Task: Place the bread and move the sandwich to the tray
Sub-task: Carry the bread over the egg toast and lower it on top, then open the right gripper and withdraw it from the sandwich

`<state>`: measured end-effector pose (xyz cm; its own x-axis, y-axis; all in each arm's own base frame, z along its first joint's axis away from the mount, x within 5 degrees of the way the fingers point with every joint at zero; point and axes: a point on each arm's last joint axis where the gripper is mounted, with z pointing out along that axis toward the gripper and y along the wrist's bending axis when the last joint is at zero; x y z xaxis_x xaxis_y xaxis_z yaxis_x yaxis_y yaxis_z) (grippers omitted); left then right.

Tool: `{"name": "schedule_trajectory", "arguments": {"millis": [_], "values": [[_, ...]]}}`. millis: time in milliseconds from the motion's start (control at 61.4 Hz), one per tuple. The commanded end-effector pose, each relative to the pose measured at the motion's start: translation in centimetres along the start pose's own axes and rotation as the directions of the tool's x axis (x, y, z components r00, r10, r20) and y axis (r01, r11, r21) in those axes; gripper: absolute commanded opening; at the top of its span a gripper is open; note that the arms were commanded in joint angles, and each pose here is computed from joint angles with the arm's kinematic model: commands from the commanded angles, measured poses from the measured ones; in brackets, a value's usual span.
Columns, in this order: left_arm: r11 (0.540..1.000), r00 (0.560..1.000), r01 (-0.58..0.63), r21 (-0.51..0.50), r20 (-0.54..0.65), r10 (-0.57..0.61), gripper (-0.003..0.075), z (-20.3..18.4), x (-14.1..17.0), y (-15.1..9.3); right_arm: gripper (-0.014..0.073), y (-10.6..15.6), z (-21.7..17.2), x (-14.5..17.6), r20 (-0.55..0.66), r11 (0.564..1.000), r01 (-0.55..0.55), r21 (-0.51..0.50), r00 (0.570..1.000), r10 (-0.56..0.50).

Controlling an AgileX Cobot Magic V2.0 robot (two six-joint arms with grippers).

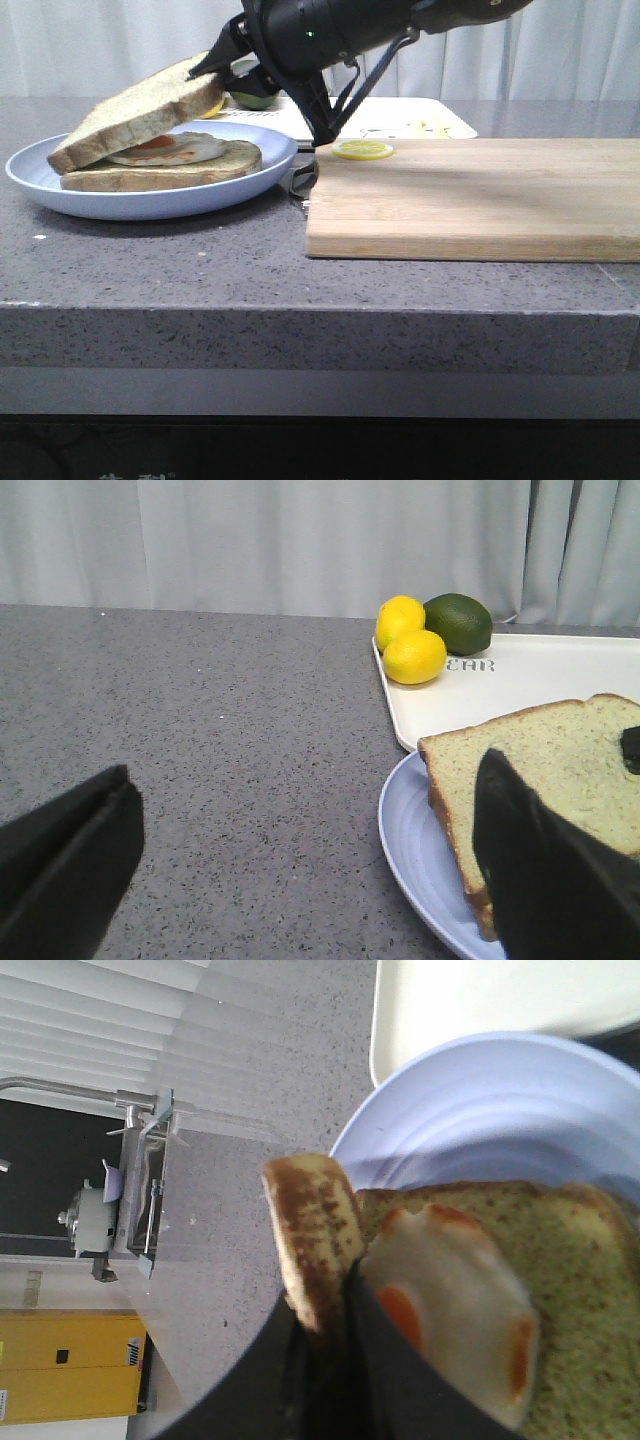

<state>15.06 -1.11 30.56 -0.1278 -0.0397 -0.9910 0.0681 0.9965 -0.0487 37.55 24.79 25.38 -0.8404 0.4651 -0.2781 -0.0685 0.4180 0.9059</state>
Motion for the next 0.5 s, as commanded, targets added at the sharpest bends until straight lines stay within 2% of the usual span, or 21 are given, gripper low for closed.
{"name": "schedule_trajectory", "arguments": {"millis": [0,277,489], "values": [[1.000,0.993,0.006,0.017,0.115,-0.008,0.0639,0.0,-2.0,-0.2,-0.0070,2.9,-1.9,-0.6,0.020,0.996,0.039,-0.081,0.999,-0.038],[1.000,0.993,0.006,0.017,0.115,-0.008,0.0639,0.0,-2.0,-0.2,0.0232,2.0,-1.8,-0.1,0.001,0.998,0.039,-0.055,0.999,-0.039],[1.000,0.993,0.006,0.017,0.115,-0.008,0.0639,0.0,-2.0,-0.2,0.0272,2.1,-3.3,-1.1,0.011,0.992,0.116,-0.038,0.993,-0.116]]}}
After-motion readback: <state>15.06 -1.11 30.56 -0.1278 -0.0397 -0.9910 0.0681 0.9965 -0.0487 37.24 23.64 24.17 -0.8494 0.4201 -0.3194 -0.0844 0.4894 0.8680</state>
